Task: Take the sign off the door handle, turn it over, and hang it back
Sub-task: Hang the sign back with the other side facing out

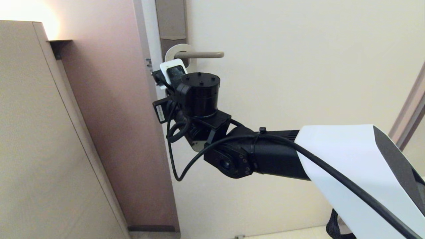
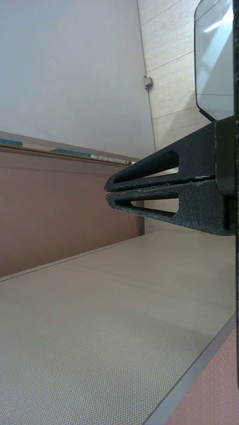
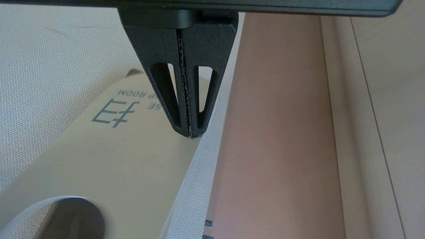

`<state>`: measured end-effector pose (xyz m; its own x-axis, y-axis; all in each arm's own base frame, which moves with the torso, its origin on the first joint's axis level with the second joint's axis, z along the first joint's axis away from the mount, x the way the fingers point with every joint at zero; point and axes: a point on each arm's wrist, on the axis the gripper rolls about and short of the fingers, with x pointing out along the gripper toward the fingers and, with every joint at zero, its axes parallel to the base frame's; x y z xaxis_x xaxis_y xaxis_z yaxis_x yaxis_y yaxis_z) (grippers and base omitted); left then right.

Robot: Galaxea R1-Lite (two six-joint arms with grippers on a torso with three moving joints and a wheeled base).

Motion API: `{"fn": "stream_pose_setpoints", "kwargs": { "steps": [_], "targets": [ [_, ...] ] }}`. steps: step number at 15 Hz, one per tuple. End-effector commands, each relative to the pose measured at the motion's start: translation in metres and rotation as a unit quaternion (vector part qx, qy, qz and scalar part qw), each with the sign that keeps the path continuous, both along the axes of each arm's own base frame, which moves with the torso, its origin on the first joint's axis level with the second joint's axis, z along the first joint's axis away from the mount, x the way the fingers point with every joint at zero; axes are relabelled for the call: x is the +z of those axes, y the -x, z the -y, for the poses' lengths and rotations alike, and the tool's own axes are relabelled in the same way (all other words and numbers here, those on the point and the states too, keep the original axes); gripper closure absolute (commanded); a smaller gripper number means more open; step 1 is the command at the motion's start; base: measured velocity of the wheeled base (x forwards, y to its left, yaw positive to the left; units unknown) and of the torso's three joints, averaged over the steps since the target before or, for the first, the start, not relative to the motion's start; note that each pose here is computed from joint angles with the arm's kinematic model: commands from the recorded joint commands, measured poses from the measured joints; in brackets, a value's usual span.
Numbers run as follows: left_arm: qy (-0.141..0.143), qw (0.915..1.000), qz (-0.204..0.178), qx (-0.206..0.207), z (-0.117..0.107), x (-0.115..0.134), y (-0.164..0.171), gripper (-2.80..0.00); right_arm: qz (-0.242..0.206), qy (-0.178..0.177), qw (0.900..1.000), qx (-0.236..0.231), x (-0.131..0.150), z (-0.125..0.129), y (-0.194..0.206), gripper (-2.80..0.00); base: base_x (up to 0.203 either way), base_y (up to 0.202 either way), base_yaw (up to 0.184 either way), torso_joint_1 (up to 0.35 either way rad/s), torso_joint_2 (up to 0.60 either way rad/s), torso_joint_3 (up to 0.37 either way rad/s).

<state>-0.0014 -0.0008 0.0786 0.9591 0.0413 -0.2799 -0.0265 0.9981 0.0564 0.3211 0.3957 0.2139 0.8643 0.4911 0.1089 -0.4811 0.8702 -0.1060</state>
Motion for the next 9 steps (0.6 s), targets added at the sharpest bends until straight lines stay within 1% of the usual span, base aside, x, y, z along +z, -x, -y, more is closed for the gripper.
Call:
{"fn": "stream_pose_setpoints", "kwargs": {
  "steps": [1, 5, 9],
  "targets": [
    [0.0, 1.0, -0.001, 0.001, 0.0, 0.0, 0.0, 0.0, 0.005, -0.001, 1.0, -0.002, 0.002, 0.0, 0.0, 0.0, 0.0, 0.0, 0.0, 0.0, 0.0, 0.0],
    [0.0, 1.0, -0.001, 0.0, 0.0, 0.0, 0.0, 0.0, 0.017, -0.006, 1.0, -0.002, 0.017, 0.006, 0.003, 0.0, 0.0, 0.0, 0.0, 0.0, 0.0, 0.0],
    [0.0, 1.0, -0.001, 0.001, 0.0, 0.0, 0.0, 0.0, 0.016, -0.005, 1.0, -0.002, 0.015, 0.005, 0.003, 0.0, 0.0, 0.0, 0.0, 0.0, 0.0, 0.0]
  ]
}}
